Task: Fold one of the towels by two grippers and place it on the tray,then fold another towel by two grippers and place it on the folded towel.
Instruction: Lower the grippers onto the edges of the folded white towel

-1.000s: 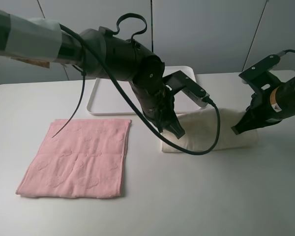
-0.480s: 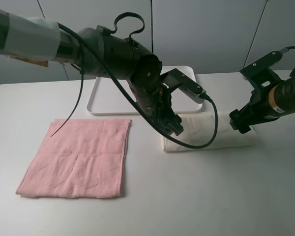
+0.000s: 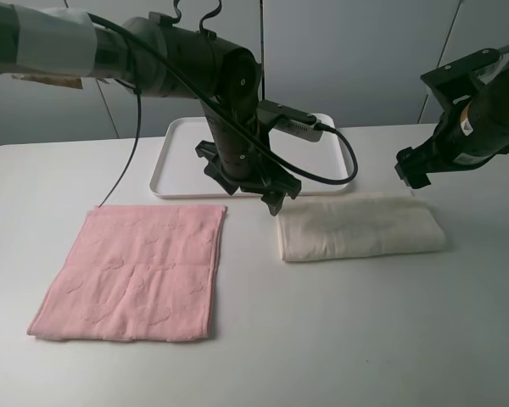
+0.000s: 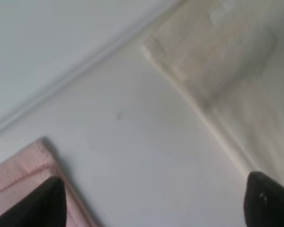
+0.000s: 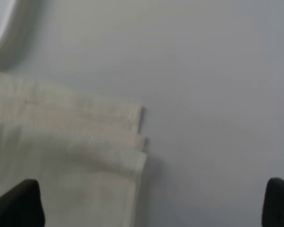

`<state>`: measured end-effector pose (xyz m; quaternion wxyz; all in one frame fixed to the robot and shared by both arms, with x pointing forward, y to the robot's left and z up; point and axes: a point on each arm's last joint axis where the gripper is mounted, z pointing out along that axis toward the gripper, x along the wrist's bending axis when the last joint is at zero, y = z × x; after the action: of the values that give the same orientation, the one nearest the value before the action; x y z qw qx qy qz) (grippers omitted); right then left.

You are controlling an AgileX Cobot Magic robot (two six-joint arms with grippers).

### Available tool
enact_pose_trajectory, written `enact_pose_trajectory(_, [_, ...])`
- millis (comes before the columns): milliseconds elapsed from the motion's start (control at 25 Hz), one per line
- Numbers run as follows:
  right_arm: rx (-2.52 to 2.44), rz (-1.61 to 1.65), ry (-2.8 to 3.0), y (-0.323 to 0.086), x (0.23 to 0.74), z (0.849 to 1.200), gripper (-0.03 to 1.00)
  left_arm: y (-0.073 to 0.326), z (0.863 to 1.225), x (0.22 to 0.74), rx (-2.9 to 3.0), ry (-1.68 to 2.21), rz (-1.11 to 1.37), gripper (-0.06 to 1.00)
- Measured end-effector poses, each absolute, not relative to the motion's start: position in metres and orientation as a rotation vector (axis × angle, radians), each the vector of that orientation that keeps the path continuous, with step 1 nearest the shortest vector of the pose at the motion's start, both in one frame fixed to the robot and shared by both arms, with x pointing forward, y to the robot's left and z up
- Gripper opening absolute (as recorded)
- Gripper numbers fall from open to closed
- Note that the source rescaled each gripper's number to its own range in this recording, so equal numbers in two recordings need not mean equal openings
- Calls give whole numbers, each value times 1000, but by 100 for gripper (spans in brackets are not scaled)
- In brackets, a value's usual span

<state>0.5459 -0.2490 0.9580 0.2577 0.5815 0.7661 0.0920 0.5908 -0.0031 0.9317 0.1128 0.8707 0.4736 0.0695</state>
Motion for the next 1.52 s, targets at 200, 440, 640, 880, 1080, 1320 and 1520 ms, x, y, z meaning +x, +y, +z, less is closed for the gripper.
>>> enact_pose_trajectory(200, [1611, 108, 2212, -242, 570, 968, 100, -8, 933, 600, 2529, 1508, 158, 96])
enact_pose_trajectory(440, [1937, 221, 2161, -275, 590, 987, 100, -12, 918, 601, 2513, 1640, 127, 96])
enact_pose_trajectory(640, [2023, 218, 2185, -296, 586, 984, 100, -12, 895, 599, 2543, 1724, 87, 96])
enact_pose_trajectory(880, [2003, 228, 2216, -292, 585, 981, 100, -20, 891, 597, 2504, 1721, 38, 96])
enact_pose_trajectory(1080, [2027, 182, 2245, -292, 588, 964, 100, -21, 891, 597, 2496, 1713, 41, 96])
enact_pose_trajectory(1320, [2048, 89, 2298, -293, 592, 937, 100, -23, 892, 600, 2474, 1689, 66, 97])
enact_pose_trajectory(1520, [2048, 64, 2309, -293, 593, 929, 100, -23, 892, 603, 2467, 1665, 102, 97])
